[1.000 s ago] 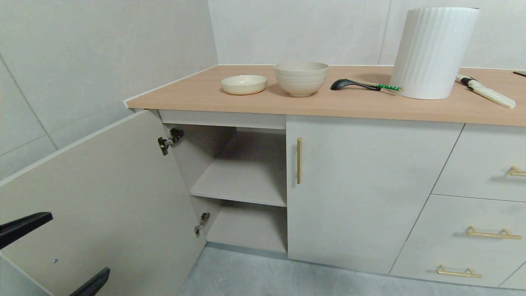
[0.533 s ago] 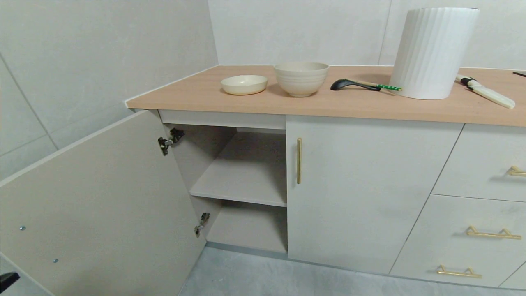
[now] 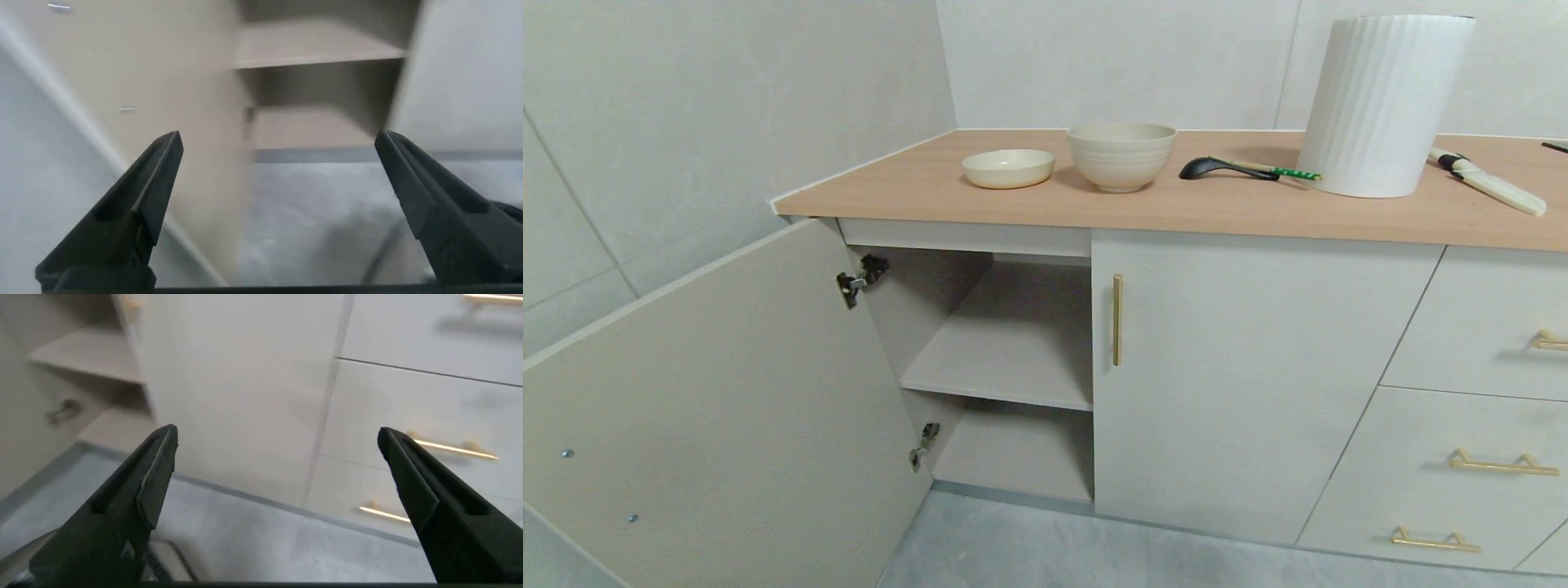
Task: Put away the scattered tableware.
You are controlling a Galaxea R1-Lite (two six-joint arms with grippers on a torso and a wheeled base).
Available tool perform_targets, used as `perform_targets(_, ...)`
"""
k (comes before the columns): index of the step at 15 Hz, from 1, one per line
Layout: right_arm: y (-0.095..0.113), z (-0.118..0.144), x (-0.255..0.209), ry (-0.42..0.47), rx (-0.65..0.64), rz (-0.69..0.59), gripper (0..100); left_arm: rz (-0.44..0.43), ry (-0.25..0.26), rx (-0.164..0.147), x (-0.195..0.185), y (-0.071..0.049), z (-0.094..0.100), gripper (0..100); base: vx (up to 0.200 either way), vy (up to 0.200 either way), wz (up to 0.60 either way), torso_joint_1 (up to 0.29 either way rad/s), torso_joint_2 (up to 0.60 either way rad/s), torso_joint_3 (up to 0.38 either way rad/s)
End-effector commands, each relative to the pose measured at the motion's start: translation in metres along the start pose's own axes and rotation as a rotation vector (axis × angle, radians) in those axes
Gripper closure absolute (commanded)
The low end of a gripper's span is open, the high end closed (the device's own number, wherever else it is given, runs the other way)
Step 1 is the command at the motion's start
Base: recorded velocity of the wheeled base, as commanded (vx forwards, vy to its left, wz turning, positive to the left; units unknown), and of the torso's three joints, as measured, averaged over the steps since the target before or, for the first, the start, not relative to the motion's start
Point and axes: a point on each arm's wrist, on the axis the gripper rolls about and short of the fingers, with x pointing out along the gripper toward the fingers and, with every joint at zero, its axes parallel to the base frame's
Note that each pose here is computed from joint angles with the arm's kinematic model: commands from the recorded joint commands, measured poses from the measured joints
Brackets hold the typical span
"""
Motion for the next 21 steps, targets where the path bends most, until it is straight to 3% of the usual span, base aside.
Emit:
perform_targets(1,-0.0007,0.0002,0.0,0.0,-0.002,-0.029,0,0.108,-0.061,0.041,-0.0049,-0.0014,-0.0021,0,0.0,0.0,0.0,0.0,0.0,0.0)
perform_targets(2,-0.0023,-0.0015,-0.0003,0.016,-0.004,-0.106,0,0.111,-0.136,0.059,-0.0076,-0.0002,-0.0012,0,0.0,0.0,0.0,0.0,0.0,0.0)
perform_targets(3,-0.0031,-0.0052,-0.0018,0.033,0.001,-0.139,0,0.113,-0.154,0.025,-0.0078,-0.0001,0.0005,0,0.0,0.0,0.0,0.0,0.0,0.0)
perform_targets(4,-0.0032,-0.0056,-0.0041,0.0,-0.002,-0.127,0,0.07,-0.118,-0.022,-0.0071,-0.0014,-0.0037,0,0.0,0.0,0.0,0.0,0.0,0.0)
perform_targets(5,-0.0031,-0.0061,-0.0057,-0.022,0.0,-0.122,0,0.01,-0.078,-0.018,-0.0062,-0.003,-0.0076,0,0.0,0.0,0.0,0.0,0.0,0.0)
perform_targets(7,-0.0032,-0.006,-0.0058,-0.029,0.061,-0.121,0,0.016,-0.095,0.003,-0.0067,-0.0027,-0.0063,0,0.0,0.0,0.0,0.0,0.0,0.0)
perform_targets(9,-0.0032,-0.006,-0.0058,-0.029,0.067,-0.123,0,0.098,-0.089,-0.028,-0.0069,-0.001,-0.0064,0,0.0,0.0,0.0,0.0,0.0,0.0)
perform_targets(10,-0.0033,-0.006,-0.0058,-0.029,0.073,-0.127,0,0.099,-0.088,-0.036,-0.0068,-0.001,-0.0064,0,0.0,0.0,0.0,0.0,0.0,0.0)
perform_targets(14,-0.0032,-0.0058,-0.0058,-0.03,0.064,-0.121,0,0.082,-0.089,-0.032,-0.0068,-0.0014,-0.0063,0,0.0,0.0,0.0,0.0,0.0,0.0)
perform_targets(16,-0.0029,-0.006,-0.0058,-0.028,0.047,-0.109,0,0.083,-0.09,-0.085,-0.0067,-0.0013,-0.0065,0,0.0,0.0,0.0,0.0,0.0,0.0)
perform_targets(19,-0.0026,-0.0059,-0.0057,-0.028,0.042,-0.092,0,0.083,-0.092,-0.112,-0.0068,-0.0012,-0.0063,0,0.0,0.067,0.0,0.001,0.0,0.002)
perform_targets(21,-0.0025,-0.0059,-0.0057,-0.028,0.041,-0.091,0,0.085,-0.092,-0.102,-0.0069,-0.0012,-0.0066,0,0.0,0.2,0.0,0.005,0.0,0.0)
